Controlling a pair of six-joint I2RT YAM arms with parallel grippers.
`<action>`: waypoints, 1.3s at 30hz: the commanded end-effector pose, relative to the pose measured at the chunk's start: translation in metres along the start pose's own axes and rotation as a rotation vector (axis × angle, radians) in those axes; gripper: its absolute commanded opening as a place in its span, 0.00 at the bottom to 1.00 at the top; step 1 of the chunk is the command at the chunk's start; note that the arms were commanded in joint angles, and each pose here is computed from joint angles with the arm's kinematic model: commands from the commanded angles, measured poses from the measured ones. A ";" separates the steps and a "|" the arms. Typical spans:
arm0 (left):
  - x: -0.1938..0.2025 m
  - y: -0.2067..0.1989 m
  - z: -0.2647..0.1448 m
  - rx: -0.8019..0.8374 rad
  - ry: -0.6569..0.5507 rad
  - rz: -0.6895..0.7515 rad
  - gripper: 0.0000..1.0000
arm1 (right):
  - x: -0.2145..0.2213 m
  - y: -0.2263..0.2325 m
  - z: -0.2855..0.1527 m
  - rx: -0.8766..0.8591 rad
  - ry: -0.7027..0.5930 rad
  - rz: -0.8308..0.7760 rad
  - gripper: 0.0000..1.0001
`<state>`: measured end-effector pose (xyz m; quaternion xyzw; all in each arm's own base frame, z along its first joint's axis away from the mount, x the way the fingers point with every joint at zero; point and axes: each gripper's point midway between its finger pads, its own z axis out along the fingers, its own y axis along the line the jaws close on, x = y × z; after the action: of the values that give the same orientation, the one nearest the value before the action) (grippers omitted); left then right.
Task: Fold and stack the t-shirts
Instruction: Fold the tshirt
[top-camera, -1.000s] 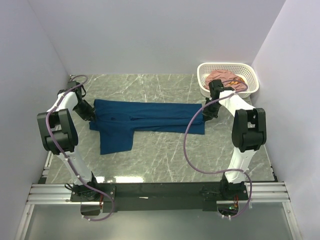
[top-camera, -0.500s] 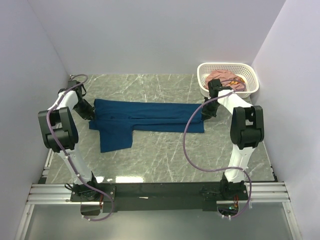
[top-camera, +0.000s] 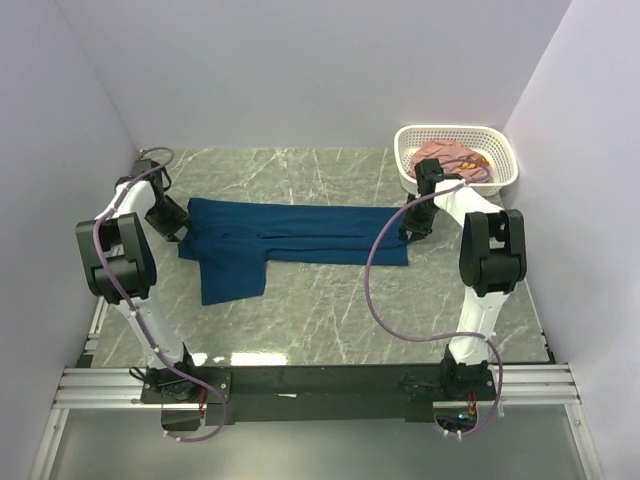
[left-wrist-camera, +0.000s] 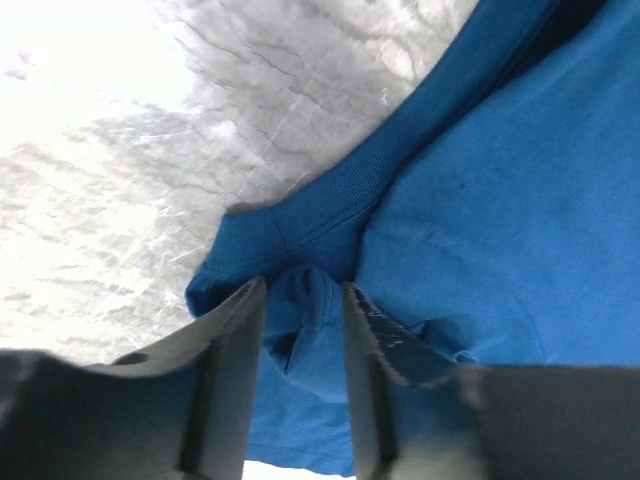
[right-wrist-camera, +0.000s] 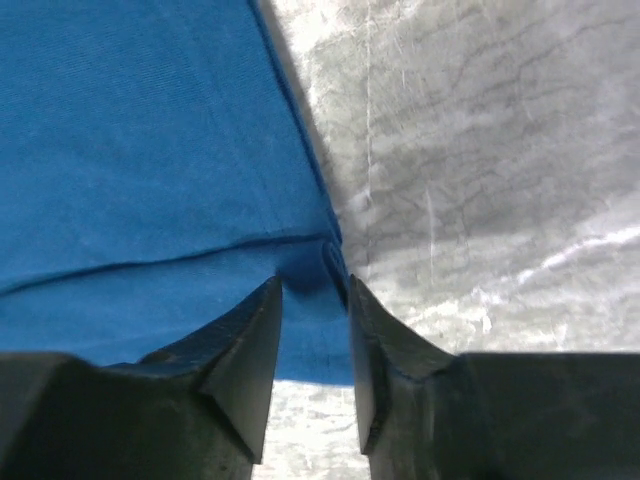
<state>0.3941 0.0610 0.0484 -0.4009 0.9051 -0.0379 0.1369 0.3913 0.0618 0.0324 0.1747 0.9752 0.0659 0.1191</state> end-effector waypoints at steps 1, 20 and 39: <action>-0.026 -0.005 -0.043 0.036 -0.152 -0.016 0.47 | -0.027 0.012 -0.046 -0.042 -0.147 -0.013 0.41; 0.150 0.000 -0.076 0.018 -0.151 0.287 0.76 | 0.074 0.024 -0.115 -0.143 -0.270 -0.156 0.51; 0.215 0.021 -0.004 -0.110 -0.014 0.385 0.25 | 0.128 0.002 -0.099 -0.168 -0.240 -0.168 0.52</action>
<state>0.2421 -0.0833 0.0146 -0.2238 0.9660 0.0313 0.1253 0.2429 0.0977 0.0928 0.0918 0.9635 0.1067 0.2276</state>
